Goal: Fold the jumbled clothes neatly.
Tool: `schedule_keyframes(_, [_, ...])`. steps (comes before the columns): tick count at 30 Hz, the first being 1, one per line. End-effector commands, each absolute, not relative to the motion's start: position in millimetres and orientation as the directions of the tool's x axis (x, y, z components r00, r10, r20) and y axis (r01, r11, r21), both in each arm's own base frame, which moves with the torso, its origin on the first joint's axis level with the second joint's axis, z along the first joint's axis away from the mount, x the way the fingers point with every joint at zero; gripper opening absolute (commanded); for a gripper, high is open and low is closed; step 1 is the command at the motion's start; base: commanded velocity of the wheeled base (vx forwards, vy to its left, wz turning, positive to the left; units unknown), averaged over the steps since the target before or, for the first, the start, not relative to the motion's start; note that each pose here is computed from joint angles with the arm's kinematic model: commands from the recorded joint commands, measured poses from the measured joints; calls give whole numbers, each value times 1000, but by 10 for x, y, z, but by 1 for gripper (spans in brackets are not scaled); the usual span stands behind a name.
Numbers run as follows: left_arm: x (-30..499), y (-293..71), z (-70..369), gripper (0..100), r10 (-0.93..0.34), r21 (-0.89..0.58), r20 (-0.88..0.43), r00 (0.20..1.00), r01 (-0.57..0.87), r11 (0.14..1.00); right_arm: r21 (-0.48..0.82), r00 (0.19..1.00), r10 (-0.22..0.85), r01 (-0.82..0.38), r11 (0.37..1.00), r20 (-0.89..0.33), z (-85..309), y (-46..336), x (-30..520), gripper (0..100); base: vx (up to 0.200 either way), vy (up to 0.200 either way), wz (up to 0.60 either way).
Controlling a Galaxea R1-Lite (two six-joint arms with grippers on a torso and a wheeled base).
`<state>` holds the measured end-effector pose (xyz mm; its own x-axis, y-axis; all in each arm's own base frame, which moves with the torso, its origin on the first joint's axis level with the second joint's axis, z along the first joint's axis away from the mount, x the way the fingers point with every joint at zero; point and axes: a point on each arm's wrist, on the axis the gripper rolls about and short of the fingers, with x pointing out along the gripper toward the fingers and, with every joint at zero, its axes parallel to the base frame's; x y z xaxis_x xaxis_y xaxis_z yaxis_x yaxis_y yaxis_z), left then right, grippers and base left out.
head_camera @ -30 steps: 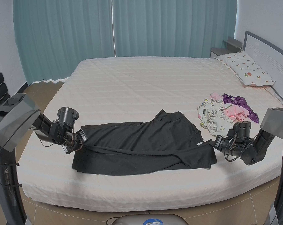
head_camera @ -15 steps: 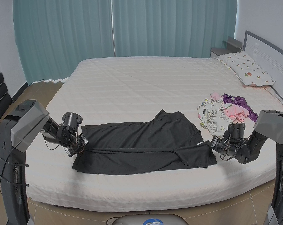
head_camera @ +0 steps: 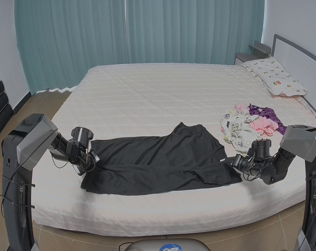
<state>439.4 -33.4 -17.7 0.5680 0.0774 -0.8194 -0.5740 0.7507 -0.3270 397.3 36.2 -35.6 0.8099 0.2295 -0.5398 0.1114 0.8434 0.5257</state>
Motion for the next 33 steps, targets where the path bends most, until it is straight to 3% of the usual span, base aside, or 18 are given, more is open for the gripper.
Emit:
schedule_keyframes(1, [4353, -262, -149, 100, 76, -324, -830, 552, -589, 740, 526, 830, 206, 121, 842, -519, -231, 319, 3967, 100, 0, 0, 0])
schedule_keyframes(12, [4100, -21, 312, 100, -13, -427, -807, 591, -567, 704, 582, 874, 155, 165, 796, -460, 233, 107, 3789, 100, 0, 0, 0])
schedule_keyframes(15, [4095, 33, 375, 100, -14, -451, -798, 603, -580, 679, 581, 870, 151, 176, 795, -470, 220, 88, 3745, 100, 0, 0, 0])
schedule_keyframes(27, [4090, 25, 456, 100, -50, -491, -785, 617, -572, 657, 573, 862, 153, 179, 800, -484, 196, 153, 3701, 100, 200, 0, 0])
schedule_keyframes(33, [4178, 39, 474, 100, -49, -504, -769, 638, -557, 660, 571, 857, 162, 174, 802, -489, 185, 192, 3685, 100, 0, 0, 0])
